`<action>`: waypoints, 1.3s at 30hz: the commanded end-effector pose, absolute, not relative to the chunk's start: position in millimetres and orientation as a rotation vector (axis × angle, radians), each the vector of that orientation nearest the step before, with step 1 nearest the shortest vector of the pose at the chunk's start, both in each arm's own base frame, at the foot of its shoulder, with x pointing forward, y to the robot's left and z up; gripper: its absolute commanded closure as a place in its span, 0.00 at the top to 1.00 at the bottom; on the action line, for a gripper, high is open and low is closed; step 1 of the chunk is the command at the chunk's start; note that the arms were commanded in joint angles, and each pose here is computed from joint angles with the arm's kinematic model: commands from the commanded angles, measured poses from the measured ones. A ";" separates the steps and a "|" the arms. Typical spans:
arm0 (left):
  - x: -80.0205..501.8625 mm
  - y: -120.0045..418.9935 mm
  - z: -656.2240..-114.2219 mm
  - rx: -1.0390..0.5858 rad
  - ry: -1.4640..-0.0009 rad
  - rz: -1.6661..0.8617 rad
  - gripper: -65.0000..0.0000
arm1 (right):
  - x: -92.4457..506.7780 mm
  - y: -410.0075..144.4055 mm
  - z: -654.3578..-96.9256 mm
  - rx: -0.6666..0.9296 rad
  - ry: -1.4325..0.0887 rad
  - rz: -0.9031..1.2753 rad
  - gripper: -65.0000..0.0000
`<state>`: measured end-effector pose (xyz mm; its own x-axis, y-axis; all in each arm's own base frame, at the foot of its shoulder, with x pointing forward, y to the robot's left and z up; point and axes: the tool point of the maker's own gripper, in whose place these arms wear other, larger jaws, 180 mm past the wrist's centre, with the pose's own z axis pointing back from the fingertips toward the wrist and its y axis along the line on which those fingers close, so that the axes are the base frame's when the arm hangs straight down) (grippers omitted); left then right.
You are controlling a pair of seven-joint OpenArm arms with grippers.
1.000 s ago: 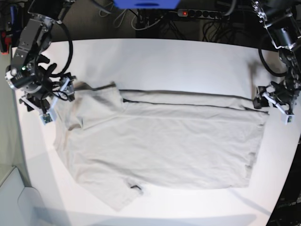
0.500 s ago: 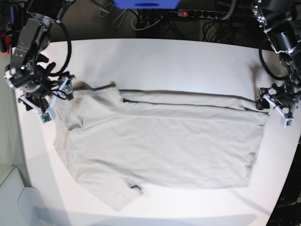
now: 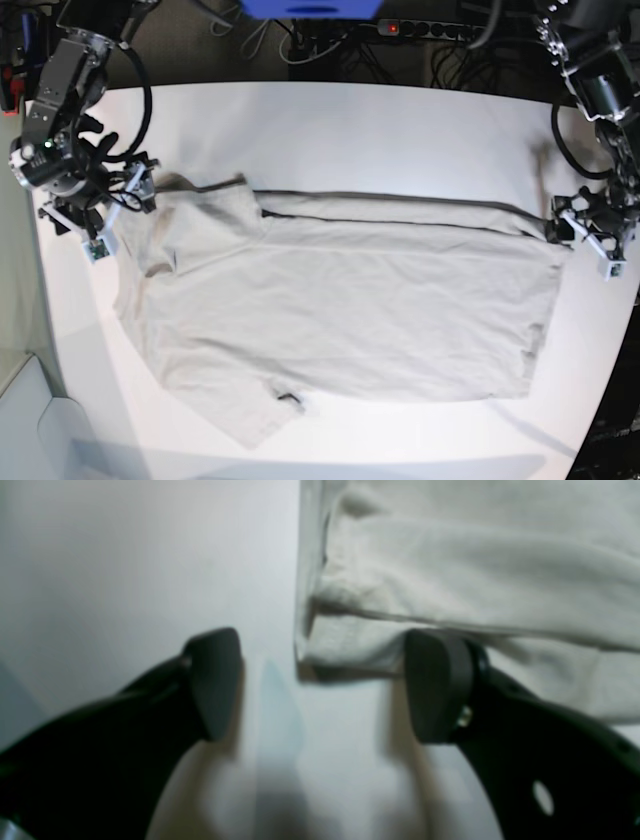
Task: Layout the t-shirt on the table in an organized manner, then fold the t-shirt properly
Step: 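Open both grippers and hold them beside the folded edge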
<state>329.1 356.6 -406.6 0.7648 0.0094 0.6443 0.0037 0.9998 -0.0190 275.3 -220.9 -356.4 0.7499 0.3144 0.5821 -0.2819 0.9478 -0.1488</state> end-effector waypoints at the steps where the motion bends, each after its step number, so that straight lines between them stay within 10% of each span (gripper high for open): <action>1: 339.2 365.7 -389.0 0.000 -0.749 -0.006 0.74 | 283.4 -222.6 -345.6 -0.061 -0.690 0.328 0.80; 10: 339.1 366.3 -388.9 0.001 -0.750 -0.003 0.36 | 283.9 -222.6 -345.2 -0.061 -0.691 0.328 0.80; 39: 331.9 367.4 -413.2 -0.054 -0.755 0.062 0.36 | 282.9 -223.2 -345.1 -0.064 -0.689 0.329 0.80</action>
